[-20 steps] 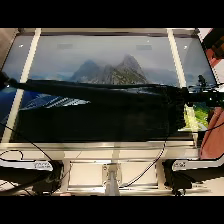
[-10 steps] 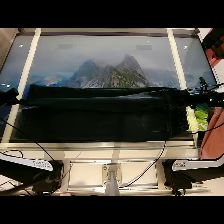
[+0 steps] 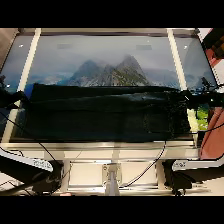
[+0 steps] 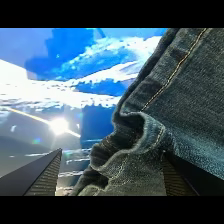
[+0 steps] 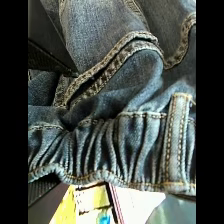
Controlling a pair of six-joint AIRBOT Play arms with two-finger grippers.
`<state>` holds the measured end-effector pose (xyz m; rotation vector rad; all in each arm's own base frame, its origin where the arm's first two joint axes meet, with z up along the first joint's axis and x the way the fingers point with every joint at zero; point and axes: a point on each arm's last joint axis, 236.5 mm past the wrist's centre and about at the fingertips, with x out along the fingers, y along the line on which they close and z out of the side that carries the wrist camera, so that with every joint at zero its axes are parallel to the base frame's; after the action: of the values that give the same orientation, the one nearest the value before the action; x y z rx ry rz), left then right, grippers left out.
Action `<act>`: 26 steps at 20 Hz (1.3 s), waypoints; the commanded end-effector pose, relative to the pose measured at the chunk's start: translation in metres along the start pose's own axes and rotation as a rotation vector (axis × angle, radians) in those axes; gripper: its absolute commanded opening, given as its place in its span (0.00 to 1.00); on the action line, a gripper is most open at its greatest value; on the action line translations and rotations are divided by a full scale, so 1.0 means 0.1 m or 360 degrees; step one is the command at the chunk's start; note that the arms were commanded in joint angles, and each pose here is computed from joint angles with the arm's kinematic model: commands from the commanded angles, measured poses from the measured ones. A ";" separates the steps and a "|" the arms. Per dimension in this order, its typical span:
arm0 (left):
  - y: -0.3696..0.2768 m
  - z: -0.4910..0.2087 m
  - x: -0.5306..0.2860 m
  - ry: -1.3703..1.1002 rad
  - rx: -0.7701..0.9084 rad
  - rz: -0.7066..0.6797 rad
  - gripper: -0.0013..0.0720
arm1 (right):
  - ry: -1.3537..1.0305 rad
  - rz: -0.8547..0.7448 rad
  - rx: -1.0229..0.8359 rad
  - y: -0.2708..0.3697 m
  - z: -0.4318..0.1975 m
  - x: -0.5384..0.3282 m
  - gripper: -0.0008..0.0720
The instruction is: Fold the clothes and pants, and hang the long-sleeved shirts on hangers.
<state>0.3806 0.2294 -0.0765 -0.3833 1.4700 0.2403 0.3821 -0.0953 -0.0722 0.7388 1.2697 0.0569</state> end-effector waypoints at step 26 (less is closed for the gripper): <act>0.56 -0.74 -1.03 -0.0433 -0.0180 -0.0140 0.06 | 0.0007 -0.0224 0.0281 -0.58 -1.91 -1.00 0.63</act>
<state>0.3010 0.2536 0.0328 -0.5226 1.1110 0.2741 0.1819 -0.1235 -0.0063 0.7069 1.3125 -0.1683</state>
